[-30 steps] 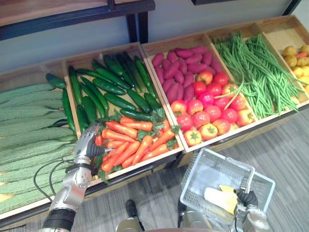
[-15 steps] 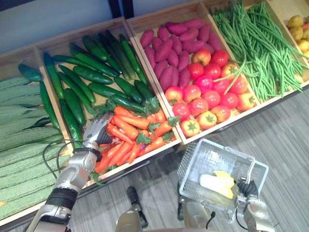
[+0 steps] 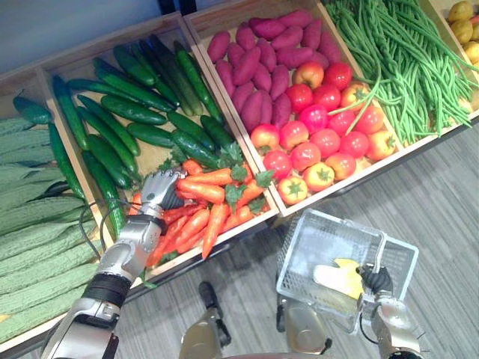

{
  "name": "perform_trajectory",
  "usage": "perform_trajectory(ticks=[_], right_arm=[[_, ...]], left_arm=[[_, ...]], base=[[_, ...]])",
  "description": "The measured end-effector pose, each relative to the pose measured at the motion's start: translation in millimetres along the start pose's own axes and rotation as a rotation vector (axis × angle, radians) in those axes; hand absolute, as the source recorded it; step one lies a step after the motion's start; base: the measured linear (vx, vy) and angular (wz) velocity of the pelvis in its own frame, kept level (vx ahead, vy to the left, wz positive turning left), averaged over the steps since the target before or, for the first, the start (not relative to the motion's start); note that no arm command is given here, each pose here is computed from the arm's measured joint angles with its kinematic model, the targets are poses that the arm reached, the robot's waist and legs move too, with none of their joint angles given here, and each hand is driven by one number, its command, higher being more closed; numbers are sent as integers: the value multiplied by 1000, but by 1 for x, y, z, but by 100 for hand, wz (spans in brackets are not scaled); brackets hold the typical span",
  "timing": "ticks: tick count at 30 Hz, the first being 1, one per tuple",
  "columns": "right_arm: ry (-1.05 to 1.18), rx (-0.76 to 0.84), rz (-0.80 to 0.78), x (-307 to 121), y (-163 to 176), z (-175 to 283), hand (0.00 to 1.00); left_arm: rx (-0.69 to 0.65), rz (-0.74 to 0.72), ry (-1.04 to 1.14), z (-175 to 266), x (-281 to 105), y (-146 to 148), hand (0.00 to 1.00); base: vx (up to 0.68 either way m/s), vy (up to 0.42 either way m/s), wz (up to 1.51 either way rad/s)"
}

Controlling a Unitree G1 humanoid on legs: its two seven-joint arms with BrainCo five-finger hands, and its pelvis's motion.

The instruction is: Pick vegetable in the basket

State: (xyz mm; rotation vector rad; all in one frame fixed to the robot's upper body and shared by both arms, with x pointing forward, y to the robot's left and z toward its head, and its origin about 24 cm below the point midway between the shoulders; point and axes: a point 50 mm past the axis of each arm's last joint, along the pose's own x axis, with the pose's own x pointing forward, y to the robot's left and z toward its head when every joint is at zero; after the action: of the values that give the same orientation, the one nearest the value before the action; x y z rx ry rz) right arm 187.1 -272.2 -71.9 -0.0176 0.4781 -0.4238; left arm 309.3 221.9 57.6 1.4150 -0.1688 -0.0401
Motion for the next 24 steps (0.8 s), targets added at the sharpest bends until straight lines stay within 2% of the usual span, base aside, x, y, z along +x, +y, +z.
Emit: perform_trajectory(ticks=[13, 15, 17, 19, 23, 24], right_arm=[[-4, 11, -1, 0, 2, 1, 100], [3, 19, -4, -2, 2, -2, 100], [-2, 30, -4, -6, 4, -3, 100], [-2, 54, -13, -8, 5, -5, 100], [8, 66, -24, -9, 4, -8, 100], [15, 67, -34, -11, 1, -10, 100]], left_arm=[[-97, 54, 136, -21, -18, 3, 100], [-126, 132, 150, -23, -22, 16, 100], [-189, 295, 162, -18, -27, 38, 100], [-230, 394, 153, -12, -31, 51, 100], [-351, 520, 126, 6, -42, 62, 100], [-419, 559, 113, 15, -49, 62, 100]], base=[[2, 0, 0], [28, 4, 4], [17, 11, 5], [1, 6, 6], [0, 0, 0], [25, 6, -3]])
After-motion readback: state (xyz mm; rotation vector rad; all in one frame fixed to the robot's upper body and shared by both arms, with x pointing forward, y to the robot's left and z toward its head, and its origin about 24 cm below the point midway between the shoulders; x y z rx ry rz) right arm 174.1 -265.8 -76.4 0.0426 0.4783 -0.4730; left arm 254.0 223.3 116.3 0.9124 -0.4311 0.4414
